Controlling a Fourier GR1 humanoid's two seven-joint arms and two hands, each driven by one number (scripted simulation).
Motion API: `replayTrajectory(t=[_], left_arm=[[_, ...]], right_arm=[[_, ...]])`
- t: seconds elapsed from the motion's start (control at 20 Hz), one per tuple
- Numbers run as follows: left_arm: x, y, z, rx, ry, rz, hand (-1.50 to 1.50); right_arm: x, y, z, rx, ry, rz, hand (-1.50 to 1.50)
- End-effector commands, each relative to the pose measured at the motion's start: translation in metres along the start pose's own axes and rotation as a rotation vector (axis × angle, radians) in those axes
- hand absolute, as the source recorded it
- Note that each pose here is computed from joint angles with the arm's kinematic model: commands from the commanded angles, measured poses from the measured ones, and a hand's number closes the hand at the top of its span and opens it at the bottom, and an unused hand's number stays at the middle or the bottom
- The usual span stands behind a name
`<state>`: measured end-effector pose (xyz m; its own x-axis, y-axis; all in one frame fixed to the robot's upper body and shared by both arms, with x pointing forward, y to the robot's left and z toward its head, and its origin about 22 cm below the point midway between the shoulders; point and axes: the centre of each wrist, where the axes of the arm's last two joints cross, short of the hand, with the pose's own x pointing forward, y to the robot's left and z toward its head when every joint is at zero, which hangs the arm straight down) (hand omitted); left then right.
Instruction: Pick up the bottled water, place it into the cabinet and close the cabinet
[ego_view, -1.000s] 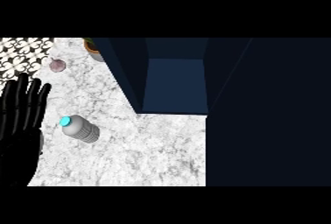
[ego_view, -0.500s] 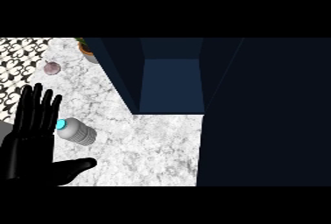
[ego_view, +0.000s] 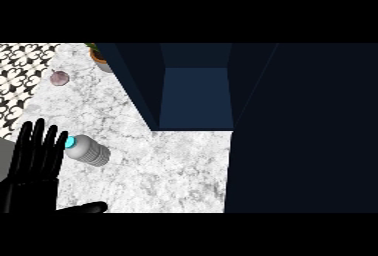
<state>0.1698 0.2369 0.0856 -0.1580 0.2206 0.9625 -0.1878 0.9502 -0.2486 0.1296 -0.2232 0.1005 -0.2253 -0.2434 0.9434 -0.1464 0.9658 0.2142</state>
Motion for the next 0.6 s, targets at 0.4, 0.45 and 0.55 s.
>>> replayTrajectory(t=[0.4,0.45,0.55], left_arm=[[-0.009,0.017,0.025,0.037,0.014,-0.038,-1.50],[-0.010,0.032,0.026,0.022,0.013,-0.008,-1.50],[-0.003,0.032,0.035,0.022,-0.031,-0.022,-1.50]], right_arm=[[0.006,0.011,0.023,0.009,-0.012,-0.007,-1.50],[-0.001,-0.011,0.012,0.009,-0.017,-0.005,-1.50],[-0.009,0.000,0.034,0.003,-0.005,0.002,-1.50]])
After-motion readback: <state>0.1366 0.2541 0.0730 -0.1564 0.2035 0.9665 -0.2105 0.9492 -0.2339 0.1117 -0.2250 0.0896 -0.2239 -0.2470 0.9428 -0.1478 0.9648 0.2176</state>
